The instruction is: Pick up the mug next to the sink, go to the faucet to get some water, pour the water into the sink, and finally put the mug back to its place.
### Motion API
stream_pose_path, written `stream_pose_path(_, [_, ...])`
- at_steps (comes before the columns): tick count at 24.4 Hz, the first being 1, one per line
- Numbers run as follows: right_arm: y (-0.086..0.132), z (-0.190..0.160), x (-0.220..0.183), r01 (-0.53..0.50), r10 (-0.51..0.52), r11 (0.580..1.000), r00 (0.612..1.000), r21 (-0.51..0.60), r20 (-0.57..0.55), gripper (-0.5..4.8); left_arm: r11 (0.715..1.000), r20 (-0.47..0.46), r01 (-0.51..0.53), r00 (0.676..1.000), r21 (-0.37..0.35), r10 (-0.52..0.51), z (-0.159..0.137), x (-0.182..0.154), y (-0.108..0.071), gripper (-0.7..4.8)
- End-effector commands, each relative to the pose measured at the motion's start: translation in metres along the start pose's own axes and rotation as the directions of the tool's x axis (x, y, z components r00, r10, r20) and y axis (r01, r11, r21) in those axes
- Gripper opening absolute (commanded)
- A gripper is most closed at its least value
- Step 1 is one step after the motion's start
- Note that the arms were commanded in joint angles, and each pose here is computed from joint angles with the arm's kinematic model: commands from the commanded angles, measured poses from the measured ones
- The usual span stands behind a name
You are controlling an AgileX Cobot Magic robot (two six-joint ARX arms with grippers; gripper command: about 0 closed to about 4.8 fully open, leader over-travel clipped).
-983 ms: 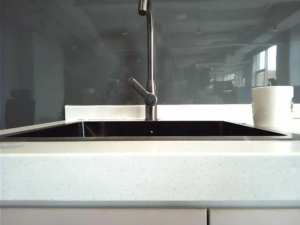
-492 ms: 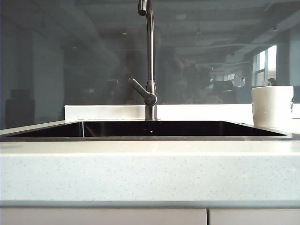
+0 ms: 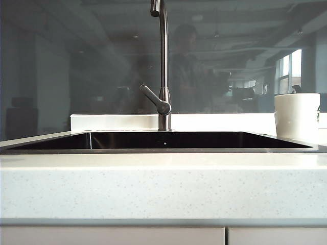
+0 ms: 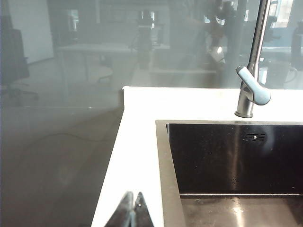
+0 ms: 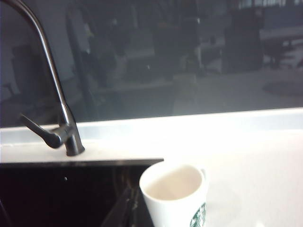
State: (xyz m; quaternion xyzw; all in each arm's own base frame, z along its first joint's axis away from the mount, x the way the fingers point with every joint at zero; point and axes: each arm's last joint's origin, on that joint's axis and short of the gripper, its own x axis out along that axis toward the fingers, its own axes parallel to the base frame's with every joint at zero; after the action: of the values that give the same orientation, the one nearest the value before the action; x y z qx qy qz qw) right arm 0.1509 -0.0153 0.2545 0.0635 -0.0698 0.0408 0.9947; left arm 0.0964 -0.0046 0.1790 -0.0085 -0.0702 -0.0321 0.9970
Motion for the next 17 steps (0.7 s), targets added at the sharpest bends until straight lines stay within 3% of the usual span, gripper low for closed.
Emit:
stream_pose_path(1, [0.004,0.008,-0.01,-0.009,0.009,1.0,0.999,-0.004,0.039,-0.08,1.0,0.008,-0.002,1.0,0.004,0.002,0.001,0.0,0.0,-0.05])
stream_pose_path(6, [0.014,0.027,-0.044,-0.021,0.027,0.999,0.984,-0.036,0.174,-0.09,1.0,0.008,-0.002,1.0,0.004,0.002,0.001,0.0,0.0,-0.05])
stream_pose_path(12, [0.025,0.046,-0.084,-0.044,0.077,0.995,0.918,-0.093,0.39,-0.09,1.0,0.008,-0.002,1.0,0.004,0.002,0.001,0.0,0.0,-0.05])
stream_pose_path(17, [0.026,0.042,-0.092,-0.036,0.081,0.993,0.89,-0.109,0.448,-0.09,1.0,0.008,-0.002,1.0,0.004,0.002,0.001,0.0,0.0,-0.05])
